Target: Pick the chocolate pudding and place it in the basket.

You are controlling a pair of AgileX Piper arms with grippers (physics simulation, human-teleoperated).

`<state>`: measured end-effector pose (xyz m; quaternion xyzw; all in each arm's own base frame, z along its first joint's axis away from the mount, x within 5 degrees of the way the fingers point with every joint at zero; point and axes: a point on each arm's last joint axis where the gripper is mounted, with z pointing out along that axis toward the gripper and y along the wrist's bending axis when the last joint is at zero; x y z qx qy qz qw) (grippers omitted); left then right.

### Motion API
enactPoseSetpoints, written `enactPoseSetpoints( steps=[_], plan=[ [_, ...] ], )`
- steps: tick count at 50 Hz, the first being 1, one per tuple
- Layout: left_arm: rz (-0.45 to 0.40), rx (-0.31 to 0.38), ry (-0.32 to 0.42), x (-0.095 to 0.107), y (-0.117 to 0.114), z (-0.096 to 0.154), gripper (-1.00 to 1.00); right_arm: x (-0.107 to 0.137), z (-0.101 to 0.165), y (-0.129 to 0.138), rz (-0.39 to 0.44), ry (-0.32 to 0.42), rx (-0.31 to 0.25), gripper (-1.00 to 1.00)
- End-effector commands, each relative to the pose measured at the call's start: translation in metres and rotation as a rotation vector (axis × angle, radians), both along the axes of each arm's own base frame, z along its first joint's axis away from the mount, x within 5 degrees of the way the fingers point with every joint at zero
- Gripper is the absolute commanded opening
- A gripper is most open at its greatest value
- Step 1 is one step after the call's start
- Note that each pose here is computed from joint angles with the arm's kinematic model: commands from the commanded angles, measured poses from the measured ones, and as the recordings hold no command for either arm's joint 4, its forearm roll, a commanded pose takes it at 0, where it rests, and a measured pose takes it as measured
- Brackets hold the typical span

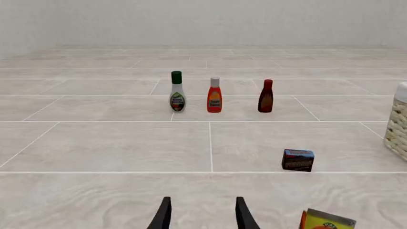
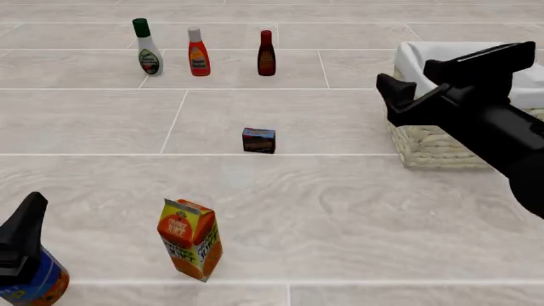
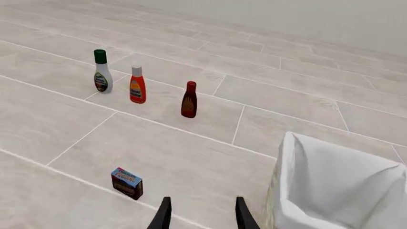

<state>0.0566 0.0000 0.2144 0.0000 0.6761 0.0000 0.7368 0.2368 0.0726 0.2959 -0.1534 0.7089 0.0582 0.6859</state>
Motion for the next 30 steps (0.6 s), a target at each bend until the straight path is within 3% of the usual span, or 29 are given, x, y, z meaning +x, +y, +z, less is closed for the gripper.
enactPoseSetpoints(
  steps=[1,30],
  plan=[
    [0.0,0.0,0.0,0.0,0.0,0.0,1.0,0.022,0.004,0.015,0.029,0.024,0.017,1.0],
    [0.0,0.0,0.0,0.0,0.0,0.0,1.0,0.059,0.002,0.053,0.102,0.042,-0.007,1.0]
  ],
)
